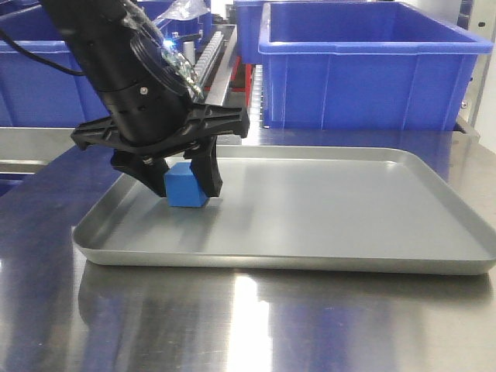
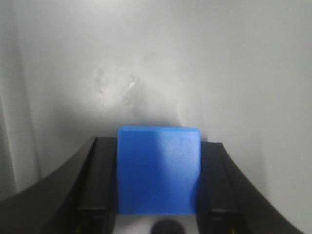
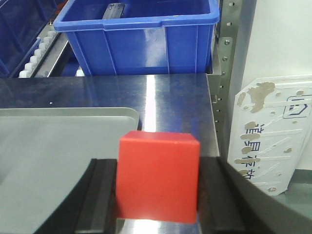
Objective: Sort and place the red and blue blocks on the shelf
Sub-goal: 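Lift the blue cube off the tray with the left gripper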
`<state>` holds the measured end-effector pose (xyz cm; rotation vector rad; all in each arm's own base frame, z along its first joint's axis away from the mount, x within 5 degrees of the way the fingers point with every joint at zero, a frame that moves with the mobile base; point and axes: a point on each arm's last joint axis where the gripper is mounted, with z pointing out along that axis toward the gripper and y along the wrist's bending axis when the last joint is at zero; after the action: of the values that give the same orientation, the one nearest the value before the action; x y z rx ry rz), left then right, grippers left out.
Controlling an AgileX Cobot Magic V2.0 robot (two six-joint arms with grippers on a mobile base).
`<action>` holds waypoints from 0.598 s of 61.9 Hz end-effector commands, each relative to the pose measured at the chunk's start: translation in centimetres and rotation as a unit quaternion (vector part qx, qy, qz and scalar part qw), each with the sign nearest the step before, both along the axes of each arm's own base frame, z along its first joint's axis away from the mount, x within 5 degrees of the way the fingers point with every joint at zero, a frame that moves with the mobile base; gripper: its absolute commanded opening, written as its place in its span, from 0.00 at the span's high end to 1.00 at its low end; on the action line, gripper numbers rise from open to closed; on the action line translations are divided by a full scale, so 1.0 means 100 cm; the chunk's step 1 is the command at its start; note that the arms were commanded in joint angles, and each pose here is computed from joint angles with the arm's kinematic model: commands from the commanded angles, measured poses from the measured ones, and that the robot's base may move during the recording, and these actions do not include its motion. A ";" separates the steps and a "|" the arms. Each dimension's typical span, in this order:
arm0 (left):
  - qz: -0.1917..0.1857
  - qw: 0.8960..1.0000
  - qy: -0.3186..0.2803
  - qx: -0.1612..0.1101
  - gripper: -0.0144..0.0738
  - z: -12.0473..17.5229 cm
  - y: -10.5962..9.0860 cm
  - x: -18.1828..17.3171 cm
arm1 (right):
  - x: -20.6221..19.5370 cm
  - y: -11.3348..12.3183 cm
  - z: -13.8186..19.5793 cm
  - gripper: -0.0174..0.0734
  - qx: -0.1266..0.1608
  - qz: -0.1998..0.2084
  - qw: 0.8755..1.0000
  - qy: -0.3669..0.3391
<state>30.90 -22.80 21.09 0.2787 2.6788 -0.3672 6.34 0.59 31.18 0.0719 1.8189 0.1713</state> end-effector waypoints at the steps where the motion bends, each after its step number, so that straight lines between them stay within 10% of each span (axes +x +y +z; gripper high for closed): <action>1: 0.005 0.998 -0.043 -0.041 0.70 0.038 -0.001 -0.003 | 0.001 -0.001 0.017 0.75 -0.001 -0.007 0.999 -0.054; 37: 0.032 0.972 -0.213 -0.096 0.70 0.157 0.063 -0.035 | 0.001 -0.001 0.017 0.75 -0.001 -0.007 0.999 -0.054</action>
<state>28.35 -17.94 32.59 0.2343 2.3690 -0.4219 6.34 0.59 31.18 0.0719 1.8189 0.1713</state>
